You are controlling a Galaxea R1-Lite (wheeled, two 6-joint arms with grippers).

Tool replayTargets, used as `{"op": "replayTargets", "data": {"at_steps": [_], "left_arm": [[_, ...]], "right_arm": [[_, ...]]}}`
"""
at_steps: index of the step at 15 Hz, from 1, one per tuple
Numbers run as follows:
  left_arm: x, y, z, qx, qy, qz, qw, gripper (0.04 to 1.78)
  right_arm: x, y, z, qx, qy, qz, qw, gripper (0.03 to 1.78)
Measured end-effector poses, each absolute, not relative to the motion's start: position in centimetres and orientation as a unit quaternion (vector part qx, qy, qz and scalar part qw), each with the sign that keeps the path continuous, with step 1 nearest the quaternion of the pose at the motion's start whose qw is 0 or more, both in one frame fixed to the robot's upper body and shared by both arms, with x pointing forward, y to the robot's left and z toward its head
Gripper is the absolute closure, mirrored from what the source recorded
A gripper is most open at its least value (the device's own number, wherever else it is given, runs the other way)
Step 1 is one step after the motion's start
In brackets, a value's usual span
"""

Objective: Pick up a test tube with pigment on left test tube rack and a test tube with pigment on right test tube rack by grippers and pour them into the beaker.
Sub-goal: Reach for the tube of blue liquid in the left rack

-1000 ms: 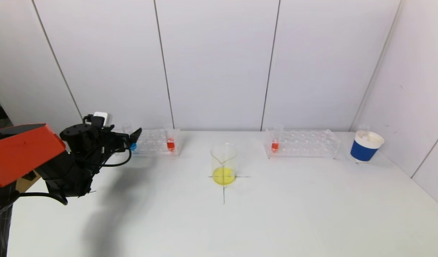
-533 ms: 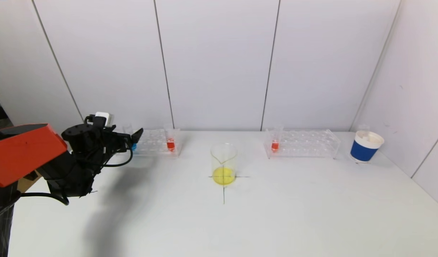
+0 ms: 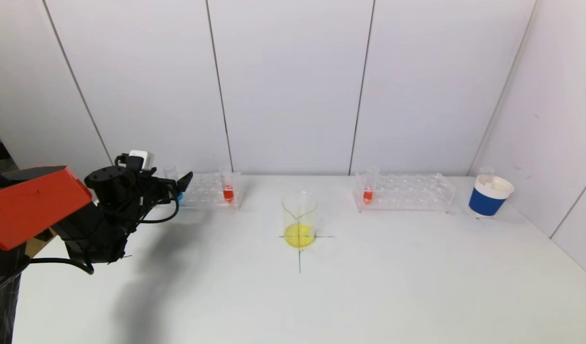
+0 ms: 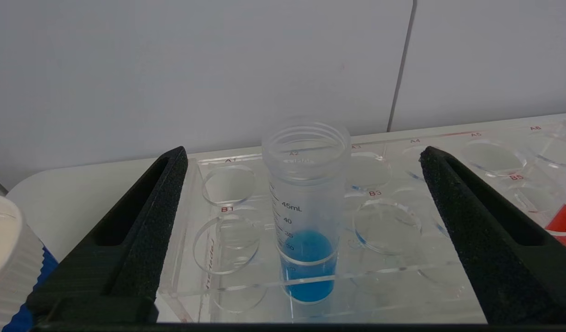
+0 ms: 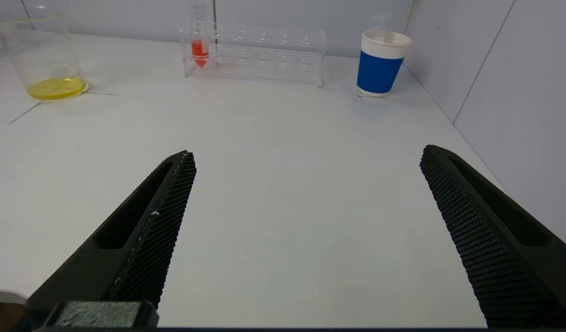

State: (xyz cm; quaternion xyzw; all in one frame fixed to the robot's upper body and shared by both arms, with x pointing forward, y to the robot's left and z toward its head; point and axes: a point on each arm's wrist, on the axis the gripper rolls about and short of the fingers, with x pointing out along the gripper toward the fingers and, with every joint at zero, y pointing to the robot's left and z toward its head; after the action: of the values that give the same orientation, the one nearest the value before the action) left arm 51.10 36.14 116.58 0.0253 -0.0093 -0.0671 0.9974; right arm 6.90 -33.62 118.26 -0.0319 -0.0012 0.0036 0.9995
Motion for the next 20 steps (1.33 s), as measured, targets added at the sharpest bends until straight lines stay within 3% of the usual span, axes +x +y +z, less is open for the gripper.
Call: {"op": "replayTargets", "data": {"at_steps": [7,9,12,16,17,20], "left_arm": [[51.2,36.22,116.7,0.025,-0.012,-0.065,0.997,0.06],[51.2,36.21,116.63,0.026,-0.01,-0.065,0.997,0.16],[51.21,36.22,116.63,0.026,-0.011,-0.065,0.997,0.49],[51.22,36.22,116.64,0.026,-0.011,-0.065,0.997,1.22],[51.24,36.21,116.65,0.026,-0.012,-0.066,0.997,1.33],[51.27,36.22,116.69,0.026,-0.012,-0.065,0.997,1.38]], "right_arm": [[6.9,-33.62,118.26,-0.032,-0.001,0.003,0.999,0.04],[6.9,-33.62,118.26,-0.032,-0.001,0.004,0.999,0.04],[6.9,-33.62,118.26,-0.032,-0.001,0.004,0.999,0.04],[6.9,-33.62,118.26,-0.032,-0.001,0.003,0.999,0.04],[6.9,-33.62,118.26,-0.032,-0.001,0.004,0.999,0.04],[6.9,-33.62,118.26,-0.032,-0.001,0.004,0.999,0.04]]}}
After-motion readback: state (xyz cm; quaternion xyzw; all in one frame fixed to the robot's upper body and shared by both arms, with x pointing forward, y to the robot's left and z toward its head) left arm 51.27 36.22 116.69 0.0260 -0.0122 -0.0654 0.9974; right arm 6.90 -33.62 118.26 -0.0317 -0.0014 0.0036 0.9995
